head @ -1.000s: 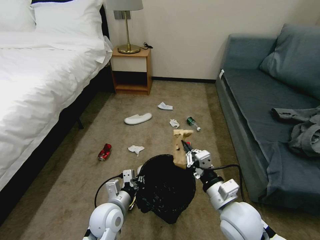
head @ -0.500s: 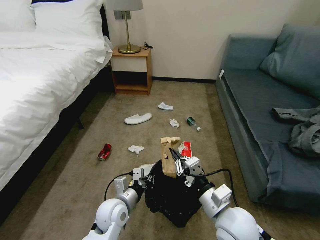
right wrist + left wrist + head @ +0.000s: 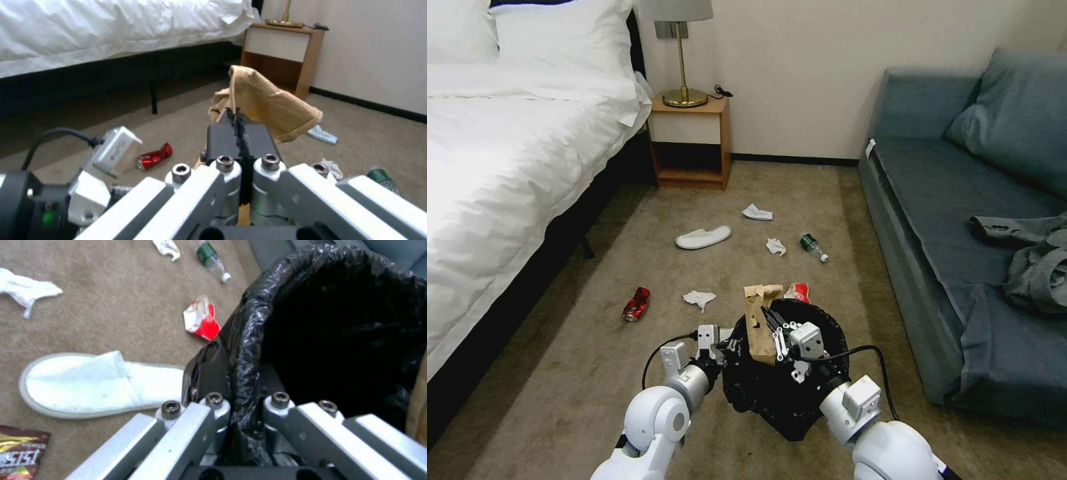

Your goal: Pick up the trash bin, then pick up the garbage on the floor and place it into the trash bin.

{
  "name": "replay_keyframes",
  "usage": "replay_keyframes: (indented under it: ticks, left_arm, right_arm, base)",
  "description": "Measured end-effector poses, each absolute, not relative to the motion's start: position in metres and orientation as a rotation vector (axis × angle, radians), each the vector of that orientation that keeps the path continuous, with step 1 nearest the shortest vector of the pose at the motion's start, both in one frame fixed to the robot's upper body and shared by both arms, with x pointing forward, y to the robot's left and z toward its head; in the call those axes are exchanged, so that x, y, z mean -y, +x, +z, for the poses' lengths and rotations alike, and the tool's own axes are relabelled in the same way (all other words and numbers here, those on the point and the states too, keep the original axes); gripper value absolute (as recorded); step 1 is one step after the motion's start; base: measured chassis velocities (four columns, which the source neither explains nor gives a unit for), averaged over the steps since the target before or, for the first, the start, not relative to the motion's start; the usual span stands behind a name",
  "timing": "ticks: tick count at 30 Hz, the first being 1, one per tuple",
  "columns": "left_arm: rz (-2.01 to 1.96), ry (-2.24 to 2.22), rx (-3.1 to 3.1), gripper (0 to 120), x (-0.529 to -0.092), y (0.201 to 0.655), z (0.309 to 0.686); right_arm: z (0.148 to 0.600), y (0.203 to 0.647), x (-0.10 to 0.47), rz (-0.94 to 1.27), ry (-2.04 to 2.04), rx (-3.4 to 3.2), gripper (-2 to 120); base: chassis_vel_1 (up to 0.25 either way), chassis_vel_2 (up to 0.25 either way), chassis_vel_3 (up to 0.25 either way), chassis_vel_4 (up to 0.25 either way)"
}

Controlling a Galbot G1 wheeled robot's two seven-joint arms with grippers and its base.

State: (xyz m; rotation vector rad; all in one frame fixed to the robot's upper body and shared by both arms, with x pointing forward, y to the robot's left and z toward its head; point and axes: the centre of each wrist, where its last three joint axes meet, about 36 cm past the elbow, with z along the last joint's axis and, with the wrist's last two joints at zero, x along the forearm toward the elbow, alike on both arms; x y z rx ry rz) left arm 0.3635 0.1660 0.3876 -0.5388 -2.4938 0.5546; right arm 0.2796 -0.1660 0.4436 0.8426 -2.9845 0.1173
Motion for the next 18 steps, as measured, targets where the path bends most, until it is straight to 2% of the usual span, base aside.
replay_keyframes:
  ticks: [4,7,9,10,14,15,16,18]
  left_arm:
    - [0.558,-0.524,2.502,3,-0.1702,0.3657,0.3890]
    - [0.556,-0.514,2.506,3,-0.1732,0.3663,0.3892]
    - [0.556,-0.513,2.506,3,-0.1734,0.3662,0.3890]
    - [0.557,-0.511,2.504,3,-0.1737,0.3655,0.3886]
    - [0.559,-0.509,2.503,3,-0.1737,0.3651,0.3883]
    - [0.559,-0.506,2.504,3,-0.1744,0.3650,0.3881]
    - [0.559,-0.506,2.504,3,-0.1744,0.3650,0.3881]
    - [0.556,-0.504,2.503,3,-0.1754,0.3648,0.3879]
  right_arm:
    - [0.4426,0.2798,0.1659,0.118,0.837,2.985,4]
    - [0.4429,0.2807,0.1653,0.118,0.836,2.989,19]
    - [0.4429,0.2807,0.1653,0.117,0.836,2.989,22]
    - [0.4433,0.2811,0.1651,0.115,0.835,2.991,30]
    - [0.4451,0.2816,0.1651,0.109,0.832,2.998,37]
    - [0.4476,0.2825,0.1656,0.104,0.828,3.004,48]
    - [0.4476,0.2825,0.1656,0.104,0.828,3.004,48]
    - [0.4502,0.2851,0.1691,0.110,0.815,3.017,58]
  base:
    - [0.000,0.000,0.000,0.000]
    - [0.000,0.000,0.000,0.000]
    - [0.000,0.000,0.000,0.000]
    - [0.000,0.000,0.000,0.000]
    - [0.000,0.000,0.000,0.000]
    - [0.000,0.000,0.000,0.000]
    - [0.000,0.000,0.000,0.000]
    - [0.000,0.000,0.000,0.000]
